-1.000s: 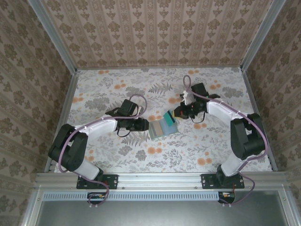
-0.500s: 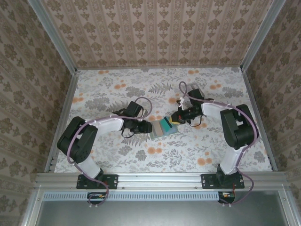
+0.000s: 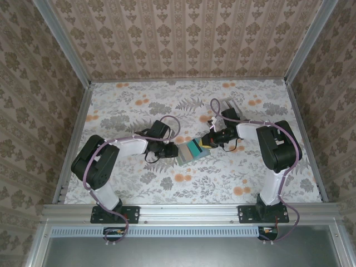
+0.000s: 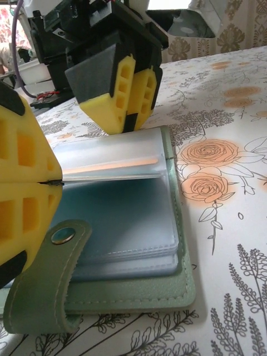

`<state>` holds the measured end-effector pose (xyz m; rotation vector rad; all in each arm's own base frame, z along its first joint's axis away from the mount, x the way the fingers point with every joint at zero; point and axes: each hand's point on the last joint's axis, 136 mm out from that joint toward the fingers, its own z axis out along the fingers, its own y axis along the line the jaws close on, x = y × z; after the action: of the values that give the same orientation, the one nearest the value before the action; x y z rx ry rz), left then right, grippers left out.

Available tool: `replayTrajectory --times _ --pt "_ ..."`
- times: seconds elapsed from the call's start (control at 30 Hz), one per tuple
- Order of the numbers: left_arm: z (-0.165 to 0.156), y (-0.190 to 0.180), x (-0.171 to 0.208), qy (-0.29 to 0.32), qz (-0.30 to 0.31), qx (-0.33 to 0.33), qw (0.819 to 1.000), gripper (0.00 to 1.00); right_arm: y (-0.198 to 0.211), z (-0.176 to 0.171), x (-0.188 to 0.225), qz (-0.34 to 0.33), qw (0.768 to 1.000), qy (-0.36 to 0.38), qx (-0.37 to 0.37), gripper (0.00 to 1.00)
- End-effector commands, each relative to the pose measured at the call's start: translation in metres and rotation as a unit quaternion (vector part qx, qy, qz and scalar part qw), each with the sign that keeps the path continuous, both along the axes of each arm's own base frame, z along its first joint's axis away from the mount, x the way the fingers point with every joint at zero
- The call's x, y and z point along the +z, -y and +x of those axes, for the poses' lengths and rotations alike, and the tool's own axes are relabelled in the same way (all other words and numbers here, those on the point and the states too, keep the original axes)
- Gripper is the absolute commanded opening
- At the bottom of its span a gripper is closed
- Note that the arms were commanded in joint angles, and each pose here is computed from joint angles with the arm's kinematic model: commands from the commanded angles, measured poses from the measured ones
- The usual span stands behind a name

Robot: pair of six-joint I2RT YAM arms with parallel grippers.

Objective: Put the credit cards into the card holder

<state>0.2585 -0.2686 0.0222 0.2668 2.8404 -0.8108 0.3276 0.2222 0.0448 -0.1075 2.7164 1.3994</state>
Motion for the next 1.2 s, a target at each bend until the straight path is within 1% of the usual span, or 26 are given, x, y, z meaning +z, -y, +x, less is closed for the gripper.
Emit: replayTrajectory --times 0.0,0.13,0.27,0.47,0.77,1.17 --pt "0.006 -0.003 -0.001 -0.006 0.004 0.005 1.0 0.21 -0.002 -0.003 -0.004 0.019 1.0 0.014 0.016 0.0" --pt "0.009 -0.008 -0.008 -0.015 0.016 0.004 1.0 0.14 -0.006 -0.004 -0.001 0.036 0.999 0.029 0.024 0.0" --pt "0.01 -0.009 -0.012 -0.018 0.018 0.003 1.0 0.11 -0.009 -0.005 0.001 0.052 0.998 0.033 0.03 0.0" --pt "0.011 -0.016 -0.014 -0.021 0.037 -0.002 0.999 0.09 -0.009 -0.007 -0.003 0.06 0.997 0.029 0.027 0.0" --pt "0.012 -0.018 -0.018 -0.027 0.035 0.009 0.999 0.08 -0.01 -0.007 -0.022 0.049 0.999 0.002 0.017 0.0" --pt "0.01 -0.02 -0.025 -0.032 0.035 0.01 0.999 0.06 -0.021 0.004 -0.024 0.048 0.995 0.061 -0.056 0.0"
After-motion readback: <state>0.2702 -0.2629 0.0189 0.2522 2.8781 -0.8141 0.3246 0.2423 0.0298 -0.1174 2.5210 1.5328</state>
